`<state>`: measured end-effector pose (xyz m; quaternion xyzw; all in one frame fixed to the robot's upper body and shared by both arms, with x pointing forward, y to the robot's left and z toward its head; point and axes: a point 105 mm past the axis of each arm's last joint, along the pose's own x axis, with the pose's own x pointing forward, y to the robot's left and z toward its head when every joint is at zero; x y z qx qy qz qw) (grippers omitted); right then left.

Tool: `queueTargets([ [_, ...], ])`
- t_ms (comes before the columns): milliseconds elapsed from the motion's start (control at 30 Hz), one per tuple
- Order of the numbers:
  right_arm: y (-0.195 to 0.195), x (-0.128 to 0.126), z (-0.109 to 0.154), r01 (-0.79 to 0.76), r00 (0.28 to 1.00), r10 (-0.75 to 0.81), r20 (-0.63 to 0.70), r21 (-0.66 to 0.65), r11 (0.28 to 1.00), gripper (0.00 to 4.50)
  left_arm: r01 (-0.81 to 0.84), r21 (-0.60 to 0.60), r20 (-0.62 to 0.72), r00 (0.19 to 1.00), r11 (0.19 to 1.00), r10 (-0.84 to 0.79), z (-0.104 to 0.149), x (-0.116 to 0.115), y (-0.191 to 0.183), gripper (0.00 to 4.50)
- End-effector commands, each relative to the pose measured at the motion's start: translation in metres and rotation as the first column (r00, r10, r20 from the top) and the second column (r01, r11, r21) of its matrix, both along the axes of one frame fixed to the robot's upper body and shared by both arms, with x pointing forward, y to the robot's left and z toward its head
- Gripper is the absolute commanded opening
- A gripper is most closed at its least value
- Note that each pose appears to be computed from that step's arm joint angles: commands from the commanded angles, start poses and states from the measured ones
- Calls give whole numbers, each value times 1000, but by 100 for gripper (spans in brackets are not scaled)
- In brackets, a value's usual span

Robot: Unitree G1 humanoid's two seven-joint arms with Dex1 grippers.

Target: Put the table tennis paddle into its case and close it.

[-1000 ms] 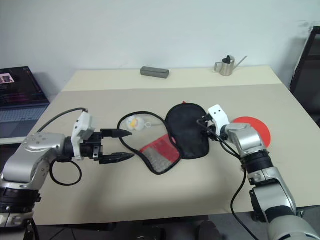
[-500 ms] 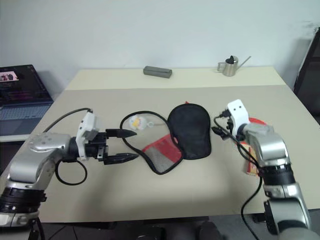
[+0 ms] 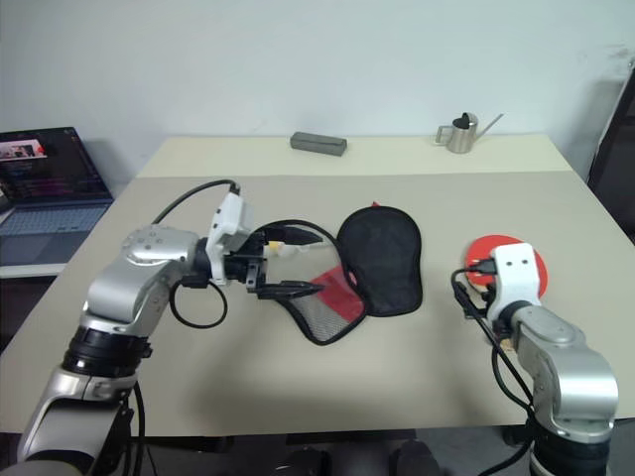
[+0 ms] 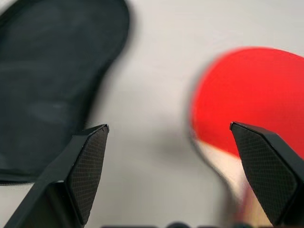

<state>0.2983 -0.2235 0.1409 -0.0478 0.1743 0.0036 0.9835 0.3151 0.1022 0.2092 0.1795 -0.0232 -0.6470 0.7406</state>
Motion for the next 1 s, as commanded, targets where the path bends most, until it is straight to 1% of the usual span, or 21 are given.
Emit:
queueTargets([
  [33,-26,-11,6,149,988,-148,51,-15,989,448,49,3,44,998,999,-49,8,1,-7,450],
  [100,-36,-13,1,192,980,-191,45,-21,981,448,64,11,47,997,998,-64,7,3,-10,450],
  [200,-39,-14,-10,211,977,-210,17,-8,978,448,82,14,46,996,997,-82,6,3,-13,450],
  [367,-37,-6,-22,217,976,-217,-7,17,976,448,89,15,46,995,996,-89,5,4,-14,450],
  [500,-29,0,-24,190,982,-190,-12,38,981,448,80,19,39,996,997,-80,2,3,-10,450],
  [733,-26,2,-44,201,978,-199,-69,34,979,448,66,17,38,997,998,-67,1,2,-8,450],
  [1000,-28,2,-56,215,973,-212,-94,20,977,448,56,17,36,998,998,-57,-1,1,-5,450],
])
